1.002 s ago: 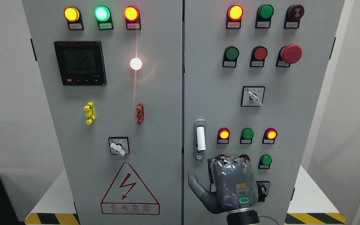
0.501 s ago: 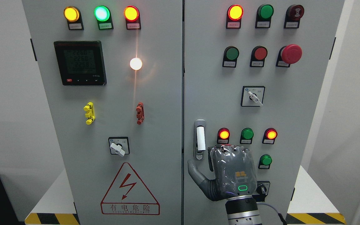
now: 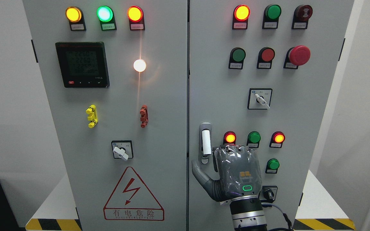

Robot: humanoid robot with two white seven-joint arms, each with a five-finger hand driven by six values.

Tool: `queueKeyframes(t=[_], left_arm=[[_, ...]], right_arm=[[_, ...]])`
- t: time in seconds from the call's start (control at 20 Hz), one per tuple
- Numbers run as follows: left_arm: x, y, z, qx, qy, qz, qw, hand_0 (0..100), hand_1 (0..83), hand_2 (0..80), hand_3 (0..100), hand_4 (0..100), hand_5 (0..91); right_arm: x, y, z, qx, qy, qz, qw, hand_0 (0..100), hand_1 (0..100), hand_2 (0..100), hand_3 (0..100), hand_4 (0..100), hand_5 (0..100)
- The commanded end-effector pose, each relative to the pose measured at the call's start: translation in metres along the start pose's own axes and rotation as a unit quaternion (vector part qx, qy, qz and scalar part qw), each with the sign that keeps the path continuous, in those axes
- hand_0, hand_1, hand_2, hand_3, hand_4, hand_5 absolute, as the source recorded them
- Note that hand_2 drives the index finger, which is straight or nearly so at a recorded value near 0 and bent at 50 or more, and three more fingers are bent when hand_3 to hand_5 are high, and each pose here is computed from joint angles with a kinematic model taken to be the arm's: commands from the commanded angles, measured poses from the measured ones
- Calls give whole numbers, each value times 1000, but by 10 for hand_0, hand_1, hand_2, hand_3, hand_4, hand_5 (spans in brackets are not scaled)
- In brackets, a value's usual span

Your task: Release door handle

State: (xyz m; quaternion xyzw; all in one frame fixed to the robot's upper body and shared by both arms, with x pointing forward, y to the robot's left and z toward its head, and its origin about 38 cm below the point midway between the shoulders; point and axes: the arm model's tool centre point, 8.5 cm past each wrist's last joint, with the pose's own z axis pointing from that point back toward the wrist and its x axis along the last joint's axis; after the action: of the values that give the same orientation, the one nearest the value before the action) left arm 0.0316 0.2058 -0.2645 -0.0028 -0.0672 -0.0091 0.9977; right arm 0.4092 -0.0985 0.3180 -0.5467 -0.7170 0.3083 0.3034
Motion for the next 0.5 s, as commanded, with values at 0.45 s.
queueKeyframes(t=[0.45], left_arm=[[-11,0,1,0,8,0,1000,120,556,0,0,0,0]], right_arm=[[-2,8,-11,8,3,8,1000,331,225,939,1000,1000,990]])
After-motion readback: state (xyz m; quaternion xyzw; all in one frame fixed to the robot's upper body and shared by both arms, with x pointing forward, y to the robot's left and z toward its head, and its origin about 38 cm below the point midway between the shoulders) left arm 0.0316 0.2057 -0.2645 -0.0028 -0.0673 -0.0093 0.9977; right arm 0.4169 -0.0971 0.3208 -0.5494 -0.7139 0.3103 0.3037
